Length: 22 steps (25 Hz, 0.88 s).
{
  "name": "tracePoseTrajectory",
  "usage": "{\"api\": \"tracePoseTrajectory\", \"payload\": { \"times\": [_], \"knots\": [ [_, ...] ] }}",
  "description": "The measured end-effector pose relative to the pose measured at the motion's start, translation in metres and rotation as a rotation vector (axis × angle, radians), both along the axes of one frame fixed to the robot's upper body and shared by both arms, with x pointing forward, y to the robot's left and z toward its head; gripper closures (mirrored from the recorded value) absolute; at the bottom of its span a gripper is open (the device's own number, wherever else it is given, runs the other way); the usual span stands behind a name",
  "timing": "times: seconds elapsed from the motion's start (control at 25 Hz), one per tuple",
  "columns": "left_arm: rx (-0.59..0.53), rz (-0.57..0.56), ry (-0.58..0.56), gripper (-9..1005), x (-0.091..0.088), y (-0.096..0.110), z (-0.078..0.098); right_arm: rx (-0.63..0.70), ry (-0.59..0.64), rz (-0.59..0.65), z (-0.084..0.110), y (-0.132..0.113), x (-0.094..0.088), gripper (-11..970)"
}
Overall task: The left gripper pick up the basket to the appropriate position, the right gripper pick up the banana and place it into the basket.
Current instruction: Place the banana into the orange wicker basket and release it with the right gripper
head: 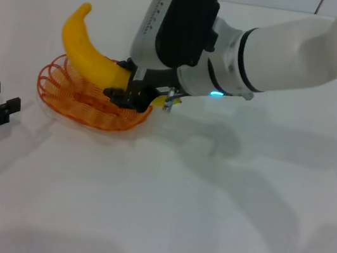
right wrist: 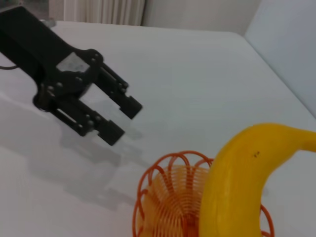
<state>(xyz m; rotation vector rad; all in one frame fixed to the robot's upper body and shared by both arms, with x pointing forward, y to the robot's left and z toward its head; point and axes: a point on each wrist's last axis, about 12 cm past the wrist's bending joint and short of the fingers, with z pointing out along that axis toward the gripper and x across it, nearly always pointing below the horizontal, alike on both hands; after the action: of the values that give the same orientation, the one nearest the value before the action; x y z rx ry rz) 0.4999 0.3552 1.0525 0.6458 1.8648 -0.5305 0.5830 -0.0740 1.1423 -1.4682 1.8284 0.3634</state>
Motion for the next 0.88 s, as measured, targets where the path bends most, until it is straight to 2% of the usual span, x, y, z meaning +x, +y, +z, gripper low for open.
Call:
{"api": "tracePoseTrajectory", "payload": {
  "times": [0.28, 0.84, 0.88],
  "knots": [
    [-0.005, -0.004, 0.003, 410, 0.001, -0.002, -0.001, -0.011, -0.025, 0.02, -0.008, 0.011, -0.004, 461],
    [-0.004, -0.004, 0.006, 409, 0.0, -0.002, -0.003, 0.015, -0.027, 0.001, -0.008, 0.01, -0.004, 456],
    [-0.003, -0.003, 0.007, 409, -0.001, -0.002, -0.003, 0.021, -0.028, 0.003, -0.006, 0.01, -0.006, 407]
  ]
}}
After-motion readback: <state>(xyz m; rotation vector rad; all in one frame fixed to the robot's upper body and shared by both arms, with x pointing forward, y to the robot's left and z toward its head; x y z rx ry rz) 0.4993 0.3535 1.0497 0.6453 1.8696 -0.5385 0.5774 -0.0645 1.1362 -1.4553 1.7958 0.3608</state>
